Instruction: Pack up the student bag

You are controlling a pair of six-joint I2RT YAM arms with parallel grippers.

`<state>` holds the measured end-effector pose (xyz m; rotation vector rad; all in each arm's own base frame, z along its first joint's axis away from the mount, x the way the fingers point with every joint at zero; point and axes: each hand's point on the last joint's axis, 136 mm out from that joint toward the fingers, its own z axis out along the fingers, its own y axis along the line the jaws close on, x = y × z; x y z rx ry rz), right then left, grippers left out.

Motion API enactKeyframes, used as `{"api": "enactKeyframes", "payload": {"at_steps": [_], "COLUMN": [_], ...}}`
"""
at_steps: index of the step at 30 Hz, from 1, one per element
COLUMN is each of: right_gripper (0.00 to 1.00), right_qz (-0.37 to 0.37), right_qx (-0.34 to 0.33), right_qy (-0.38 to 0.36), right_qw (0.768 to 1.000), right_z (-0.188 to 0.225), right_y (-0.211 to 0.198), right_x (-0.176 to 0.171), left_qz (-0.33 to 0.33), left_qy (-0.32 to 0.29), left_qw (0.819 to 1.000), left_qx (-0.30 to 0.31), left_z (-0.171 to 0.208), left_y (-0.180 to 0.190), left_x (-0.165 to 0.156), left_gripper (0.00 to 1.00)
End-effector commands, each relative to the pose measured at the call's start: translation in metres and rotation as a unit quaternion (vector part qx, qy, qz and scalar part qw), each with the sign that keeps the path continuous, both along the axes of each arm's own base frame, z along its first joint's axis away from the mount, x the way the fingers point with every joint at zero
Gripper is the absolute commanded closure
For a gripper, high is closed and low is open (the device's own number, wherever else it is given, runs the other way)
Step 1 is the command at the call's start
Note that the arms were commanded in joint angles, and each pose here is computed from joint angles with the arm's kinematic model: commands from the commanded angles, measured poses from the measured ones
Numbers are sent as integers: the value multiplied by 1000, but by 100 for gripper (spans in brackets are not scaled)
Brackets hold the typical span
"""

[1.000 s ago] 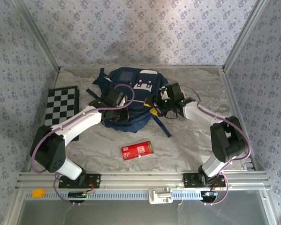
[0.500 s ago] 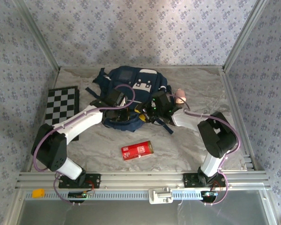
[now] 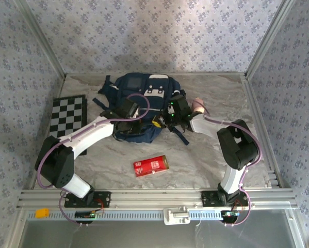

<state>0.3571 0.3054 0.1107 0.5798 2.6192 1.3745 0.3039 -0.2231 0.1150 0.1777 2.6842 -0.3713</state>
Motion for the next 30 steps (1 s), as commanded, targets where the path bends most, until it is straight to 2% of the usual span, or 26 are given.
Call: {"api": "enactKeyframes", "payload": {"at_steps": [1, 3, 5, 9, 11, 13, 16, 18, 20, 21, 24, 30], "right_gripper": [100, 100, 100, 99, 80, 66, 53, 47, 43, 42, 38, 39], "right_qz": [32, 25, 22, 21, 34, 47, 50, 38, 14, 2, -18, -59], "right_qx": [-29, -46, -50, -72, -58, -46, -64, -45, 24, 34, 36, 71], "right_qy": [-31, -33, -39, -54, -65, -61, -53, -35, -28, -27, -21, -6], "right_qw": [999, 998, 998, 996, 996, 996, 995, 998, 999, 999, 999, 996], "right_z": [5, 8, 18, 32, 43, 50, 58, 58, 63, 65, 60, 42], "right_y": [-38, -63, -79, -88, -77, -67, -67, -66, -52, -48, -20, 21], "right_x": [18, 29, 43, 60, 59, 50, 29, 13, 0, -4, -21, -22], "left_qz": [42, 71, 105, 102, 75, 54, 25, 18, 13, 13, 11, 7], "left_qy": [21, 32, 41, 14, 3, -13, -23, -23, -25, -25, -24, -25], "left_qw": [993, 989, 988, 993, 997, 998, 999, 1000, 999, 999, 999, 999], "left_qx": [104, 126, 107, 50, 20, 6, -5, -11, -19, -21, -32, -36], "left_z": [-14, -22, -27, -14, -3, 6, 13, 16, 15, 15, 16, 18], "left_y": [53, 75, 92, 85, 66, 50, 29, 21, 15, 14, 9, 6], "left_x": [-20, -21, -18, -6, -3, -2, -2, -1, 0, 1, 2, 1], "left_gripper": [100, 100, 100, 100, 100, 100, 100, 100, 100, 100, 100, 100]}}
